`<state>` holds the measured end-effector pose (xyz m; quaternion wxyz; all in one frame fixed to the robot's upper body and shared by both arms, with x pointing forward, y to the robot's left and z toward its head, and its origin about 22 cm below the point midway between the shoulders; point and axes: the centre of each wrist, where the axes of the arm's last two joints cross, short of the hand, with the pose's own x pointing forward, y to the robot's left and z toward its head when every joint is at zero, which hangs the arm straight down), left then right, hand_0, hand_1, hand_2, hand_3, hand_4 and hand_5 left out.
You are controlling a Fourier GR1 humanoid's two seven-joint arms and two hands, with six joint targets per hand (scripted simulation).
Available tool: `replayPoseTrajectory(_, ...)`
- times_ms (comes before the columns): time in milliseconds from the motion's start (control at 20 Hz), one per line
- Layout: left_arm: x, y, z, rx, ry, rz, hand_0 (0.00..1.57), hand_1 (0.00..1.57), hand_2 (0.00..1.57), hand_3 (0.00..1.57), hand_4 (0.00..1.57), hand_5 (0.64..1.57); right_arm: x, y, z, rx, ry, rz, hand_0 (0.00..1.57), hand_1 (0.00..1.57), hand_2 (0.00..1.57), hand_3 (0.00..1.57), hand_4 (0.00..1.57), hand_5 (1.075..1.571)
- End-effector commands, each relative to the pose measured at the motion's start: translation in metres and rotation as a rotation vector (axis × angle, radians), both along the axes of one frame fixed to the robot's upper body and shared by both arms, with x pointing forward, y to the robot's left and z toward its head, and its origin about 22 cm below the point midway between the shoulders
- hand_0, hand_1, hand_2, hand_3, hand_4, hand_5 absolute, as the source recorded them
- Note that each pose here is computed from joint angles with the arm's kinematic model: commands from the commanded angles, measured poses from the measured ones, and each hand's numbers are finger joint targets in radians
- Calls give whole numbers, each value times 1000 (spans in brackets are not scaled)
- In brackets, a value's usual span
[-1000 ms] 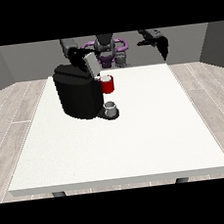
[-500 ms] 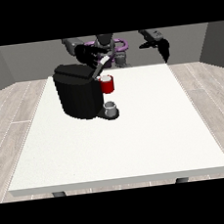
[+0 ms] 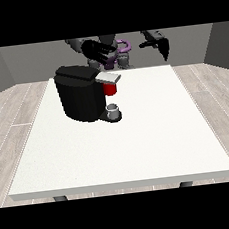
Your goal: Insert the coffee pod into the coffee machine and close the lid
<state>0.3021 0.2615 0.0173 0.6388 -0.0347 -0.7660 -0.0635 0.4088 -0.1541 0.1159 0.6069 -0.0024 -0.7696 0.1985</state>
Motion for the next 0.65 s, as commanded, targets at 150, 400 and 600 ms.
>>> replayPoseTrajectory(150, -8, -12, -8, -29, -3, -3, 0, 0, 0, 0, 192, 1571, -11, 19, -12, 73, -20, 93, 0, 0, 0, 0, 132, 1571)
replayPoseTrajectory(400, -21, 23, -39, -39, 55, 94, 0, 0, 0, 0, 192, 1571, -50, 26, -54, 209, 15, 203, 0, 0, 0, 0, 269, 1571)
replayPoseTrajectory(600, -36, 10, -43, -21, 145, 94, 0, 0, 0, 0, 192, 1571, -85, 5, -109, 258, 149, 76, 0, 0, 0, 0, 157, 1571)
